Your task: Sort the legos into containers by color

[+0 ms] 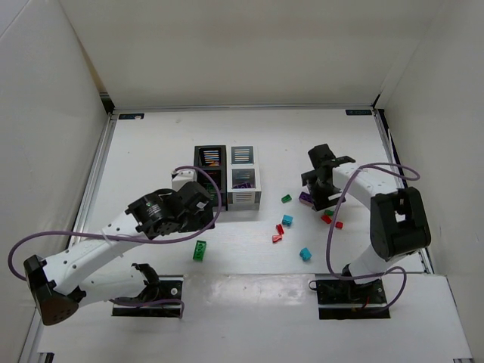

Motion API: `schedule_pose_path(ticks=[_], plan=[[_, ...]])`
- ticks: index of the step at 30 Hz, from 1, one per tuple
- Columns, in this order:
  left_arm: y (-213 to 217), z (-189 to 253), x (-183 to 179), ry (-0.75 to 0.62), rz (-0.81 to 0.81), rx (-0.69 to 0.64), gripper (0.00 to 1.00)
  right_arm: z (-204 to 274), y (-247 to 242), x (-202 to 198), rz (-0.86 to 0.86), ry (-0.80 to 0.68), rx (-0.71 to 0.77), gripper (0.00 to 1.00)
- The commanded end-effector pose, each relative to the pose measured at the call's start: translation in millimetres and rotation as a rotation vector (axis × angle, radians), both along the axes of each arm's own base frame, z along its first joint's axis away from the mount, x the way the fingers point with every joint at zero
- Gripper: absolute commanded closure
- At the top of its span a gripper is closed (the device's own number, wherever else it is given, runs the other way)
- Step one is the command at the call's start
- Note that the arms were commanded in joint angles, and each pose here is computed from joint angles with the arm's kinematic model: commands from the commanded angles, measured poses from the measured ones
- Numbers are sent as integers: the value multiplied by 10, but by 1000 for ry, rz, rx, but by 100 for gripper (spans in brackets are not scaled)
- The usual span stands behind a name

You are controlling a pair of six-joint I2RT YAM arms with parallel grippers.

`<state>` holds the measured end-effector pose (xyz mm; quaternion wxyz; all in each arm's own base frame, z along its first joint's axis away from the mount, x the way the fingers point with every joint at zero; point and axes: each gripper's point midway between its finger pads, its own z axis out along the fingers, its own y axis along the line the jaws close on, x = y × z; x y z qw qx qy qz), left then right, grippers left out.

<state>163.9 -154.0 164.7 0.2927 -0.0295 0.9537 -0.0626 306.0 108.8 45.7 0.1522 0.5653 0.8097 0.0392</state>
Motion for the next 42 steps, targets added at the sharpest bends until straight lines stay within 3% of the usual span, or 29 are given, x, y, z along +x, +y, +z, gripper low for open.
schedule_pose_path(ticks=[1,18,32,38,42], plan=[[15,98,-11,-19,-4,-31,0,-15,-49,60,-51,6,-33,10],[135,106,-88,-13,-3,-29,0,-335,-45,-36,-121,90,-39,12],[226,101,-142,-13,21,-29,0,-425,21,2,-116,96,-51,41],[248,121,-144,-17,29,-30,0,-430,19,-23,-103,101,-60,47],[266,95,-165,-10,37,-29,0,-427,19,-13,-83,96,-62,64]])
